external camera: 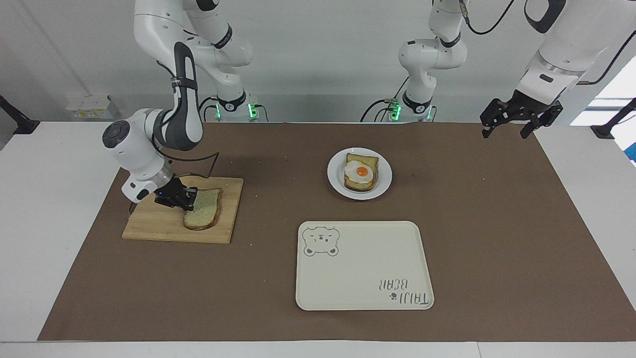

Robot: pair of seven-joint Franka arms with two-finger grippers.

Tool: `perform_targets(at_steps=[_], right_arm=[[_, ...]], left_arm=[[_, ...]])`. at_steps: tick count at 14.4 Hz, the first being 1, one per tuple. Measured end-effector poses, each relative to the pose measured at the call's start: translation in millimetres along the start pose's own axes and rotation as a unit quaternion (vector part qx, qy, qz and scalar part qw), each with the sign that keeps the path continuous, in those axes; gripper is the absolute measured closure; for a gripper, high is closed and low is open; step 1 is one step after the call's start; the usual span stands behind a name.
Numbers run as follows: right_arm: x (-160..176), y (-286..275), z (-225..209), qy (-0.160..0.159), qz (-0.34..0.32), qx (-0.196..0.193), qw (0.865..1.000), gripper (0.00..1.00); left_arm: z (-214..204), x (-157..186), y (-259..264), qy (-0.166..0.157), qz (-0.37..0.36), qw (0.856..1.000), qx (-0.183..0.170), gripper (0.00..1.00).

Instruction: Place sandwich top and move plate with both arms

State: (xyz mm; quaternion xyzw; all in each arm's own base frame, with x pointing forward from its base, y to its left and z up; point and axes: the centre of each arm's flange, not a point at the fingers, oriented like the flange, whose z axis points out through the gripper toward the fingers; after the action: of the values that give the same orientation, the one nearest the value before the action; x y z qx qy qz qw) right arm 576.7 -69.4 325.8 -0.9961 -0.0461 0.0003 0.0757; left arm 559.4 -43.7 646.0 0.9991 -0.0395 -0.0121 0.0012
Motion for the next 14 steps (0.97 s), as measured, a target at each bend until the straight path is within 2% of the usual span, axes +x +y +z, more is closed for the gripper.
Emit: perform_targets(at_steps=[6, 14], right_arm=[[15.9, -15.5, -57.0, -0.022, -0.03, 0.02, 0.999, 0.9], [4.7, -57.4, -104.2, -0.042, -0.066, 0.036, 0.996, 0.9]], left_arm=[[0.0, 0.0, 0.0, 0.0, 0.0, 1.0, 0.0, 0.0], [0.0, 0.0, 0.0, 0.0, 0.0, 1.0, 0.0, 0.0]])
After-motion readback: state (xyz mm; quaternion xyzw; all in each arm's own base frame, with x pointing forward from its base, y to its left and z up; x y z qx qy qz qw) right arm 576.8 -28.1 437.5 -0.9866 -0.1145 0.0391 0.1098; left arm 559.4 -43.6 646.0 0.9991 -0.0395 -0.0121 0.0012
